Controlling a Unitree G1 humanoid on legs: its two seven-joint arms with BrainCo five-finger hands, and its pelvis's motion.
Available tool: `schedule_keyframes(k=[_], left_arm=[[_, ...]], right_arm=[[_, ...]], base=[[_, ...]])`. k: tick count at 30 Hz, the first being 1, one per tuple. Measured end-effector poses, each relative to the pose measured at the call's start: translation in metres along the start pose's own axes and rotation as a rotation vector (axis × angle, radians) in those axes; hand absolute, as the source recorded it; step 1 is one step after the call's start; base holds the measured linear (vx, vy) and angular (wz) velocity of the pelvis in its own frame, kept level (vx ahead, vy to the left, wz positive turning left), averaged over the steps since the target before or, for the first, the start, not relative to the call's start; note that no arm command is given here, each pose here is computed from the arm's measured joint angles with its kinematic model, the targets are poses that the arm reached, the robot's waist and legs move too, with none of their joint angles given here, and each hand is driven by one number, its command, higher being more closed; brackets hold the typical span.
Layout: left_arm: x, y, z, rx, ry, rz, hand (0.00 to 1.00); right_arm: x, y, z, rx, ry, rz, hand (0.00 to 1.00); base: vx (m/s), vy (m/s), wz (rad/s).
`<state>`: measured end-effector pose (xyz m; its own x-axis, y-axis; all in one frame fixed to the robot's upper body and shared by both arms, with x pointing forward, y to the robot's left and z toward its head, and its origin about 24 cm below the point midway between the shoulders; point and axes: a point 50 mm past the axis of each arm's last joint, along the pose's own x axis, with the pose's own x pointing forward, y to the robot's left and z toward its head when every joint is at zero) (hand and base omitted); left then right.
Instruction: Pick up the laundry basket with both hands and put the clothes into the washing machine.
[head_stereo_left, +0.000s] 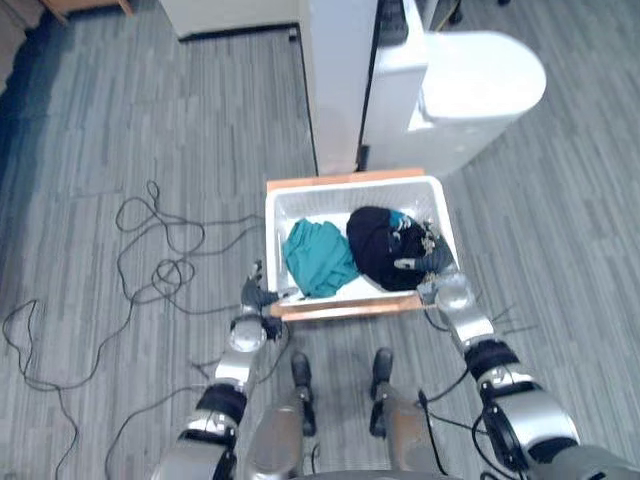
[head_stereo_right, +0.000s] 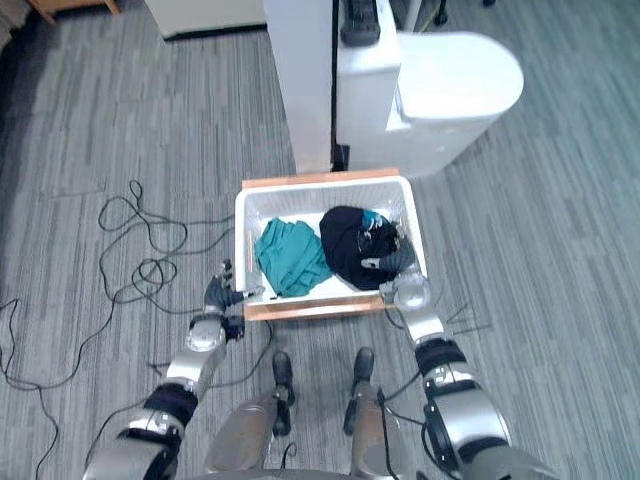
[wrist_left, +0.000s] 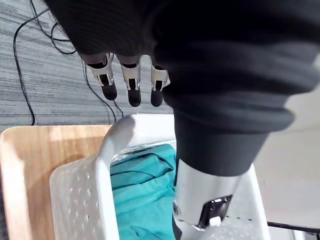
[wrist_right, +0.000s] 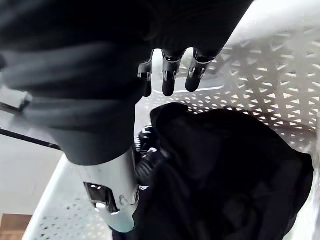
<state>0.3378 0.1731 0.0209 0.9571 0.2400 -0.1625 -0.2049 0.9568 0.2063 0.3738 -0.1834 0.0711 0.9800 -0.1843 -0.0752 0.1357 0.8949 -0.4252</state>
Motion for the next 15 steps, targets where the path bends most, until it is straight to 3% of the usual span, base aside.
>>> schedule_keyframes(k=[1,10,15], left_arm=[[0.006,0.000,0.009,0.006,-0.013,0.002,1.00],[0.019,0.002,0.041,0.047,-0.089,0.003,1.00],[0.020,0.009,0.041,0.059,-0.088,0.023,1.00]], right_arm=[[0.002,-0.002,0.005,0.011,-0.011,-0.005,0.00],[0.011,0.001,0.029,0.121,-0.033,0.005,0.00],[0.002,0.004,0.057,0.157,-0.180,0.004,0.00]], base=[[0.00,0.000,0.00],[0.02,0.007,-0.01],[0.00,-0.002,-0.11]])
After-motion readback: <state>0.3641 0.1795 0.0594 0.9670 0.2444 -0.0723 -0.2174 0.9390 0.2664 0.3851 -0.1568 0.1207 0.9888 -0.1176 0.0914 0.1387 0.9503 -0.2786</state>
